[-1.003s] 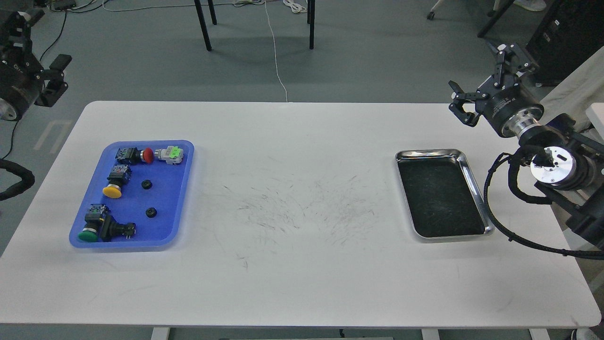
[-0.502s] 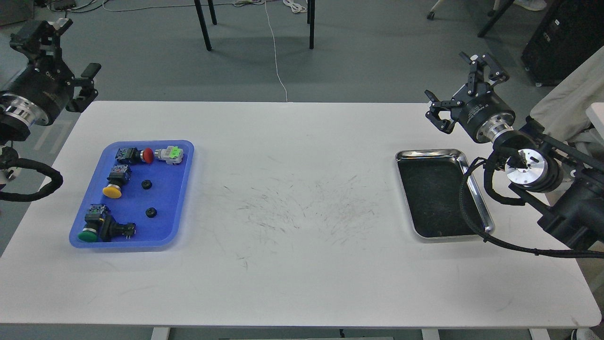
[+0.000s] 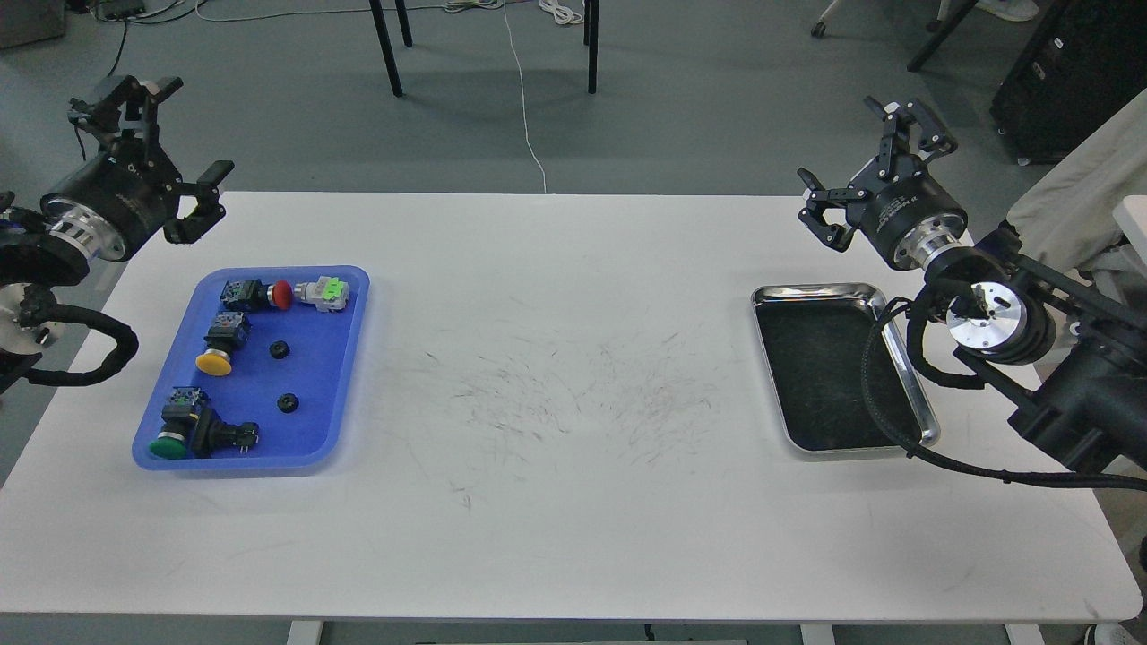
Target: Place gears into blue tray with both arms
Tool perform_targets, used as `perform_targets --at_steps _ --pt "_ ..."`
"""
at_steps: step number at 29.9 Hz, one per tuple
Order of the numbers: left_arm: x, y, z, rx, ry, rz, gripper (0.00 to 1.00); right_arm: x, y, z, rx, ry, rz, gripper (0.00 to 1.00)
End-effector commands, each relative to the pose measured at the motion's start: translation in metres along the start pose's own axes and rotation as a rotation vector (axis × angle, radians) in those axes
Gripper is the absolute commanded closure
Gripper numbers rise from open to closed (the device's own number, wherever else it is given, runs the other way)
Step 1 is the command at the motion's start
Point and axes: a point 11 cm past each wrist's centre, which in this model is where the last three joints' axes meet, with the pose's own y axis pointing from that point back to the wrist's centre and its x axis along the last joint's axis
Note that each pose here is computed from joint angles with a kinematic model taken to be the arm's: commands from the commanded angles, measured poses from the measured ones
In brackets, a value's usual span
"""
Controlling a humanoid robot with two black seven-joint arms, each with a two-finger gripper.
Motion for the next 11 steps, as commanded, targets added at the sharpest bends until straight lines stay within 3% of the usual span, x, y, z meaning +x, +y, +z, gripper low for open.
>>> perform_targets --at_steps 1,11 --pt "0.001 0.000 -0.002 -0.016 0.032 0.014 0.03 -0.004 -0.003 0.002 0.008 -0.019 -0.005 0.01" --pt "0.008 0.003 -0.016 -0.033 0.095 0.050 0.03 -0.004 -0.003 0.002 0.004 -0.015 -0.002 0.01"
